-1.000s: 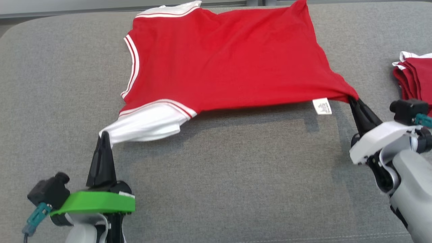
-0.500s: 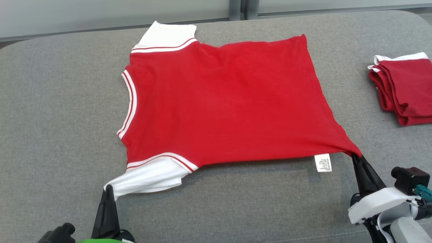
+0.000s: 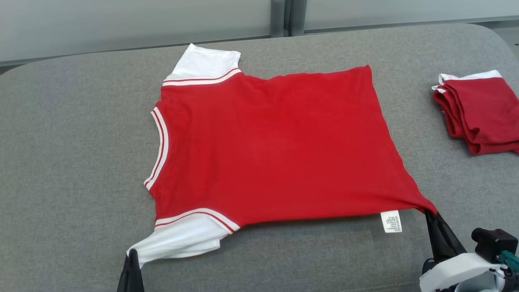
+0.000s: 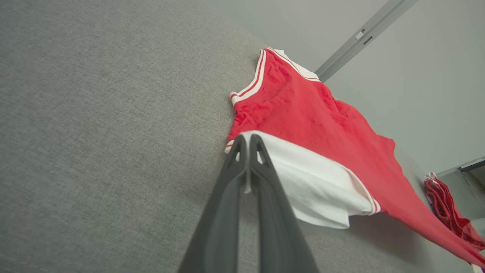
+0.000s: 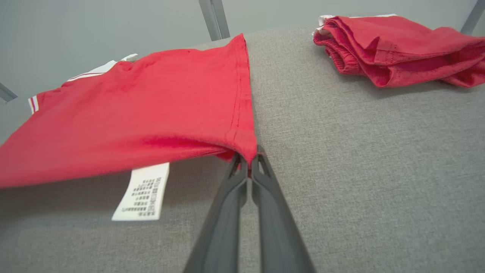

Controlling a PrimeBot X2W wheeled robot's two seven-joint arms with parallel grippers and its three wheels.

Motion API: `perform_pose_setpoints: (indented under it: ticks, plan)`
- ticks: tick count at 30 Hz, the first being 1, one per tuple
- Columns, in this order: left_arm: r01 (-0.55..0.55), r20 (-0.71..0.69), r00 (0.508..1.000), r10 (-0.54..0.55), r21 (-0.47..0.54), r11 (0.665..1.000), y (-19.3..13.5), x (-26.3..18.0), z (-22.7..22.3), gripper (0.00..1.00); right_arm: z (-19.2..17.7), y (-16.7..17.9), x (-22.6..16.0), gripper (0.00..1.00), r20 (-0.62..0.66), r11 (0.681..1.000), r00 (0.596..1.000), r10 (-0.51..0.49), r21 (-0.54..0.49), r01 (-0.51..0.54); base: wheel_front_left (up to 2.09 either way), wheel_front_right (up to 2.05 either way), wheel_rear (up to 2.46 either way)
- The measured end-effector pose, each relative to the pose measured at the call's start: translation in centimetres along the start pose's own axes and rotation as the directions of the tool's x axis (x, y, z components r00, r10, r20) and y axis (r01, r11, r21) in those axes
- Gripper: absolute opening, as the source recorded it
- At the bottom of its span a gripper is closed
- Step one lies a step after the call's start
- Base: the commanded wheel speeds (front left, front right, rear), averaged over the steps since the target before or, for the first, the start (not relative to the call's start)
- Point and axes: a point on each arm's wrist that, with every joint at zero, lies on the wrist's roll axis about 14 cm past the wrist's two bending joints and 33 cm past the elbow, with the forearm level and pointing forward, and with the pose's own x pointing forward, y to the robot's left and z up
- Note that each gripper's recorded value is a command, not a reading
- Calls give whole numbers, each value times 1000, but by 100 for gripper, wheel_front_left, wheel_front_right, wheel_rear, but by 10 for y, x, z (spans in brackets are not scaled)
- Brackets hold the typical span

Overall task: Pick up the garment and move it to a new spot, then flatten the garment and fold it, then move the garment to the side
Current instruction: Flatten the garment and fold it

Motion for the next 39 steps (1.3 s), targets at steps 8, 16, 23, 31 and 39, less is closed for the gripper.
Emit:
perform_pose_setpoints:
  ticks: [8,16,23,31,39]
  plan:
    - [8,-6,1000,-8,3,1000,-2,-1,-2,0,-8,-2,-6,0,-31,1000,999,-7,2,7,0,0,0]
    - [85,19,996,-85,7,996,-26,6,6,0,-10,2,-3,0,-49,1000,999,7,1,-7,0,0,0]
    - [172,29,985,-172,0,985,-54,15,13,0,-4,0,4,0,-47,1000,999,8,-6,-9,0,0,0]
    - [260,50,964,-261,14,965,-84,41,22,0,1,-2,19,0,-70,1000,998,5,-9,-5,0,0,0]
    - [275,53,959,-277,50,960,-95,83,27,0,4,5,44,0,-118,999,993,32,-20,-34,0,0,0]
